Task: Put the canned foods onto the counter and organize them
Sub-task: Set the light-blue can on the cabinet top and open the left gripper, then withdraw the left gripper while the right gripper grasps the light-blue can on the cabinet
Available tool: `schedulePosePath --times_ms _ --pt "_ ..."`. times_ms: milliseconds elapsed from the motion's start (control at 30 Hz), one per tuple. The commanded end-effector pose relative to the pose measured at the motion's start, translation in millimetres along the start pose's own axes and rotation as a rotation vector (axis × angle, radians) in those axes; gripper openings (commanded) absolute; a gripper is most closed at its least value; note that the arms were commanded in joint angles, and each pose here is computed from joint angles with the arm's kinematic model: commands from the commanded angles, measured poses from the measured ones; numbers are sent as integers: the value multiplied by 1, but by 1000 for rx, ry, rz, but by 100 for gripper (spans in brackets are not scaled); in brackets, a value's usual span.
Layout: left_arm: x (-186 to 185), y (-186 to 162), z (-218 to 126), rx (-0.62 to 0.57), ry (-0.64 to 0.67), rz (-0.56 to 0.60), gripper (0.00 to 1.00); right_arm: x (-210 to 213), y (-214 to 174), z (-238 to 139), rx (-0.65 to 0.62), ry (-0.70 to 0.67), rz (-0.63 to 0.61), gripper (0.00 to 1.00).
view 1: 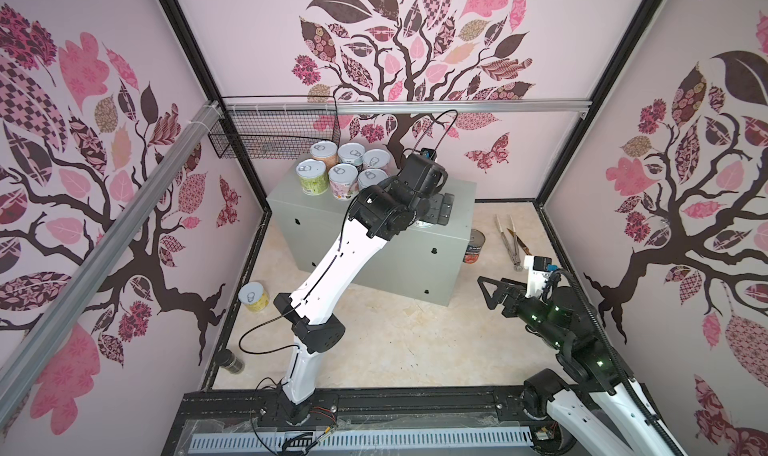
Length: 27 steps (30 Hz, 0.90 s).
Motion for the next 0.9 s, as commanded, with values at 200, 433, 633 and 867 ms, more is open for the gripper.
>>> schedulePosePath --times_ms 200,433,633,867 --pt "34 21 -105 -255 -36 -66 98 41 37 -11 30 -18 -187 100" --pt "55 -20 -156 -294 -27 -79 98 69 54 3 76 15 -257 100" --pt "64 -88 -161 -229 17 -108 98 110 57 18 105 15 -379 100" --pt "72 -164 -157 -165 90 -139 98 137 61 44 108 8 -416 100"
Point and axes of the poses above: each gripper's point midway between its finger pads, its own z axis out along the fingers, its own x axis along the line the jaws close on, y = z × x, the point moved 10 cm from there along -z, back along the fingers, and after that the axes turned 13 degrees about z, right-handed, at the moved point
